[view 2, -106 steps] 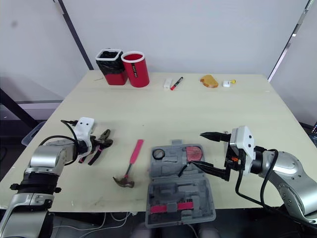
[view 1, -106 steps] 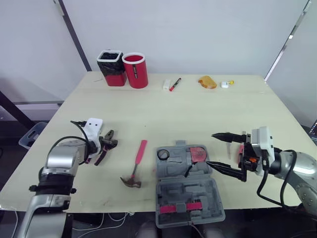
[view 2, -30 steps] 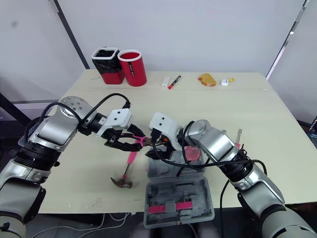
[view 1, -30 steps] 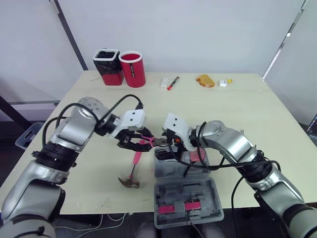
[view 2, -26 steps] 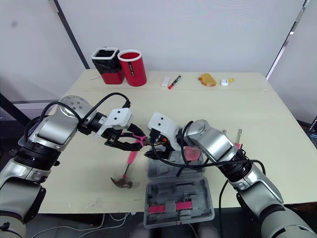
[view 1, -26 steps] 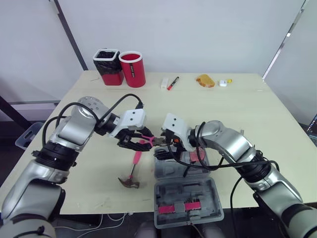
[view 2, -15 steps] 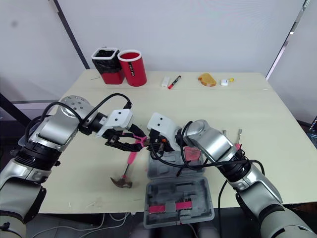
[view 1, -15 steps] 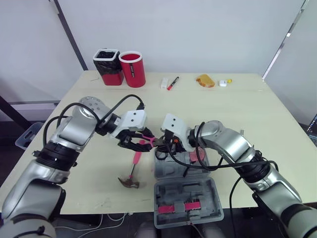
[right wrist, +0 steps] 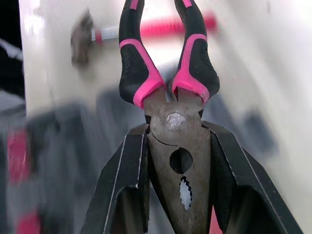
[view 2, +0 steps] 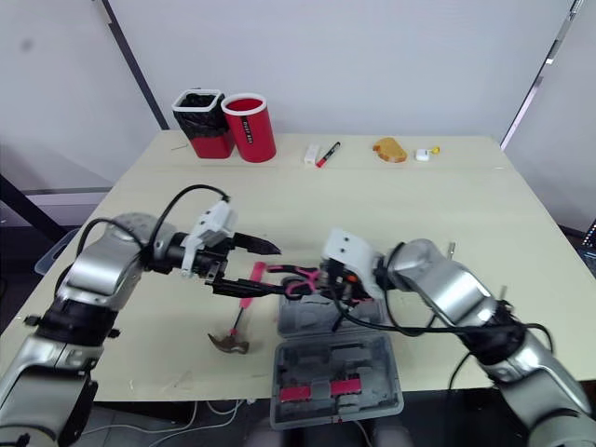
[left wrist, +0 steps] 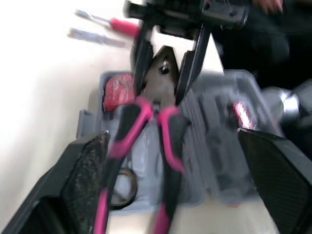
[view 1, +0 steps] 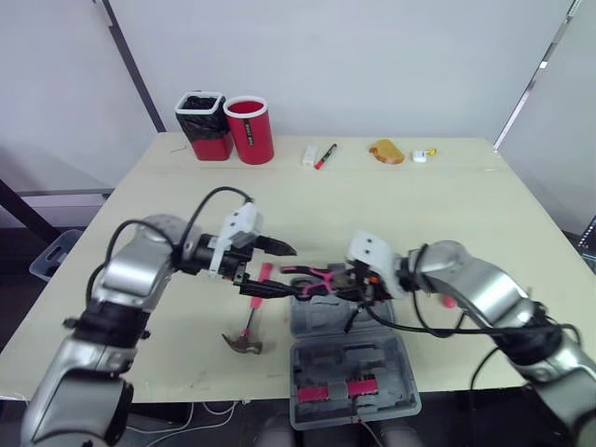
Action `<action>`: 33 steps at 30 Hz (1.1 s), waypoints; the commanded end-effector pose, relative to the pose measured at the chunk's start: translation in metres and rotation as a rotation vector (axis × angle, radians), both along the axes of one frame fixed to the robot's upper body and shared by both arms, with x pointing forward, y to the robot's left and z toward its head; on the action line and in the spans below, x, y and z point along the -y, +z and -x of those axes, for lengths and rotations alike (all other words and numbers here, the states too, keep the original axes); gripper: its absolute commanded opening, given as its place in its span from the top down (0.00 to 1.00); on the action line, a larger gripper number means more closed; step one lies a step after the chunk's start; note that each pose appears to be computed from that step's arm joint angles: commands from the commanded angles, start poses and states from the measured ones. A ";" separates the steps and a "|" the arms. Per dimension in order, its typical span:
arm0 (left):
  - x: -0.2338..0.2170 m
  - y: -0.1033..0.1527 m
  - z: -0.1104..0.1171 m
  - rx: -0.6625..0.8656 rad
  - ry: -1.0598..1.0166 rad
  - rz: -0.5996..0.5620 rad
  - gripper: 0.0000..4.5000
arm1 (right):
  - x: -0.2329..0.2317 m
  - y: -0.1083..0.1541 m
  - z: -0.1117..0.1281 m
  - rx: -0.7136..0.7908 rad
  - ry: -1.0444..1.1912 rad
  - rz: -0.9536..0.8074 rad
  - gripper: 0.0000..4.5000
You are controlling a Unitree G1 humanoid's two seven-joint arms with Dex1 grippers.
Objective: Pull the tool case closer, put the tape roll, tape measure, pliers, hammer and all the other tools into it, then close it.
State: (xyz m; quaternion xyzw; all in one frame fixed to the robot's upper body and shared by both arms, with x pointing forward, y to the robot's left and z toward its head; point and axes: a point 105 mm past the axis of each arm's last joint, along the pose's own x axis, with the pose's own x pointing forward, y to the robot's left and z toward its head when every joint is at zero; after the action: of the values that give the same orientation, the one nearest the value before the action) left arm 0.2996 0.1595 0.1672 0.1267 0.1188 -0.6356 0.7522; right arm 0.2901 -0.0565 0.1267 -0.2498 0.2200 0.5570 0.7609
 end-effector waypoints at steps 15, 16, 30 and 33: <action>-0.087 -0.019 0.061 0.055 0.074 0.260 0.00 | 0.042 0.003 0.005 0.044 0.092 0.139 0.78; -0.088 -0.020 0.063 0.054 0.073 0.261 0.00 | 0.040 0.001 0.003 0.043 0.101 0.141 0.78; -0.083 -0.020 0.073 0.051 0.028 0.234 0.00 | 0.006 -0.028 -0.013 0.055 0.227 0.228 0.78; -0.081 -0.020 0.074 0.049 0.022 0.230 0.00 | -0.003 -0.033 -0.017 0.059 0.237 0.236 0.78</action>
State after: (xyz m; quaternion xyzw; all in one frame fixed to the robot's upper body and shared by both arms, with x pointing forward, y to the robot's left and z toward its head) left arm 0.2330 0.2439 0.1403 0.0441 0.0394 -0.6061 0.7932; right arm 0.3031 -0.0587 0.0850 -0.3621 0.2510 0.6046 0.6636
